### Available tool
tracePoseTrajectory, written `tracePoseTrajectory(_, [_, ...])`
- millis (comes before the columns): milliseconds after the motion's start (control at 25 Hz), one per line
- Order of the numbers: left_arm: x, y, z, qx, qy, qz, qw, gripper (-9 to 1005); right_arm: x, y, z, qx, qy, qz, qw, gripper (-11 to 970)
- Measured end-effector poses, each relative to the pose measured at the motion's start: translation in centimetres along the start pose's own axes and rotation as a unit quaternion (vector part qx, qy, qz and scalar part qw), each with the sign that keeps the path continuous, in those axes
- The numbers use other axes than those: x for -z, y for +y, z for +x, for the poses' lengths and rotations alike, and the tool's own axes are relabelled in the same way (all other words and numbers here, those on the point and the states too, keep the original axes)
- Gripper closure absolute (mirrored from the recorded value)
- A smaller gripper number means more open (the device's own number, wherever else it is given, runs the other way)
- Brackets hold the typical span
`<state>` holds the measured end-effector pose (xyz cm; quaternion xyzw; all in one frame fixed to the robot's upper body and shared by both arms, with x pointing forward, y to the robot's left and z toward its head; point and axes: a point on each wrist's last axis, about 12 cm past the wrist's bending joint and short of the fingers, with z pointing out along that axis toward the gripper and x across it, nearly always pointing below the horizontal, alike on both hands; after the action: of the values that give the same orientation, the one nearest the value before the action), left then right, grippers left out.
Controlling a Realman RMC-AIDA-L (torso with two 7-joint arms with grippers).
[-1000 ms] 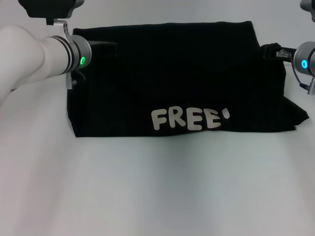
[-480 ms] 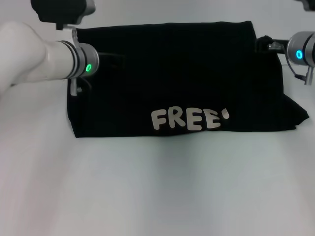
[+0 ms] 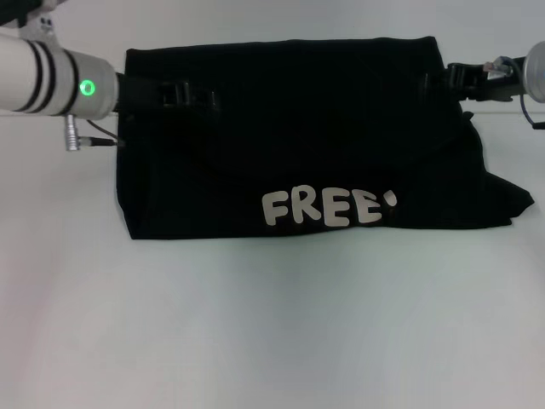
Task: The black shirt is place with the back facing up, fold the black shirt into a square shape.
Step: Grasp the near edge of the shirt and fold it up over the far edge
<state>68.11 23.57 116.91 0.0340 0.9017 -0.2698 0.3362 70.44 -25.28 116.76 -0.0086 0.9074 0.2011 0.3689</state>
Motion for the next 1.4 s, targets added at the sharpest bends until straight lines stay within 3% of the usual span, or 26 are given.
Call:
tracePoseTrajectory(120, [0.3,0.6,0.6,0.007,0.009,0.007,1.0,347,0.2,-0.4,0.3,-0.005,0.01,-0.001,1.0,331])
tracePoseTrajectory(440, [2.5,1.5,2.9,0.004,0.084,0.048,0.995,335,2.1,0.5,-1.9,0.004,0.038,-0.019,0.999,315])
tracePoseTrajectory(800, [5.3,6.2,6.0,0.047,0.065,0.034,0.996,336,4.0,0.9,-3.7,0.007,0.07,-0.008,0.997,315])
tracePoseTrajectory(1000, [4.8,7.7,7.2,0.057,0.04,0.012,0.997,337,4.1,0.6,-3.8,0.001,0.064,-0.007,0.998,315])
tracePoseTrajectory(1400, [2.1,7.7,8.8,0.045,0.049,-0.006,0.998,338,4.3,0.8,-4.4,-0.006,0.052,-0.013,0.999,314])
